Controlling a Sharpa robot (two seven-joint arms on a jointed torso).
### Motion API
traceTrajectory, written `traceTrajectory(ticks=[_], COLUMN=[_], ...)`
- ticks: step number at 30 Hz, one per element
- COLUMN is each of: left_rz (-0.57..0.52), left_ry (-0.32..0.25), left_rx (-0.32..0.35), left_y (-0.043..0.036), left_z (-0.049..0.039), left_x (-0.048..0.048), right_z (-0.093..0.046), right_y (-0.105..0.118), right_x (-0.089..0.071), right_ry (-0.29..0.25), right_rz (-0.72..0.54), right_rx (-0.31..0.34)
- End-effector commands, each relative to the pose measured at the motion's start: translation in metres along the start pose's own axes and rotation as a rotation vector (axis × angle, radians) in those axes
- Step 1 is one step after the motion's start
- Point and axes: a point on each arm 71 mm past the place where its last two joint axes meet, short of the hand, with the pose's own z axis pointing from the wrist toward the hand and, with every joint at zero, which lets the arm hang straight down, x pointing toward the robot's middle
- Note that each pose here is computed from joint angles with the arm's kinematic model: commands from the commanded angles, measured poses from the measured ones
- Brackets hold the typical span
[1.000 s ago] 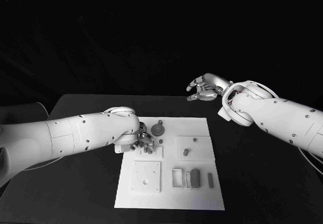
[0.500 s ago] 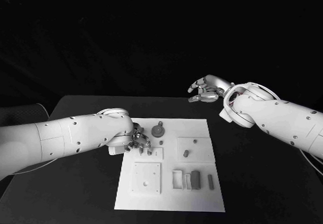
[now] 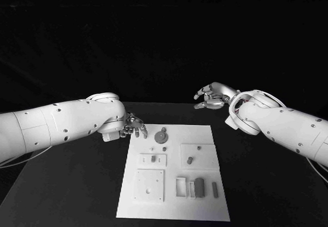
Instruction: Assemble the parts on the task board
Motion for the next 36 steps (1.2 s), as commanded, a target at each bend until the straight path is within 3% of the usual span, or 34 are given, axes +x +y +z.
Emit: traceTrajectory(ticks=[1,9,13,21,36], left_rz=[-0.009,0.082,0.117,0.172,0.202], left_ry=[-0.066,-0.165,-0.131,-0.109,-0.071], left_rx=[-0.003,0.007,0.003,0.0,0.006], left_y=[0.0014,-0.0113,-0.0123,-0.0173,-0.0225], left_z=[0.0024,0.017,0.0277,0.0414,0.0494], left_x=[-0.0156,-0.0304,-0.0253,-0.0121,0.0027], right_z=[0.0,0.001,0.002,0.002,0.003], right_y=[0.0,0.002,0.002,0.004,0.006], right_x=[0.002,0.006,0.007,0.008,0.009], right_ry=[0.015,0.022,0.024,0.027,0.03], right_rz=[-0.005,-0.002,-0.001,0.0,0.001], right_rx=[-0.006,-0.009,-0.01,-0.013,-0.018])
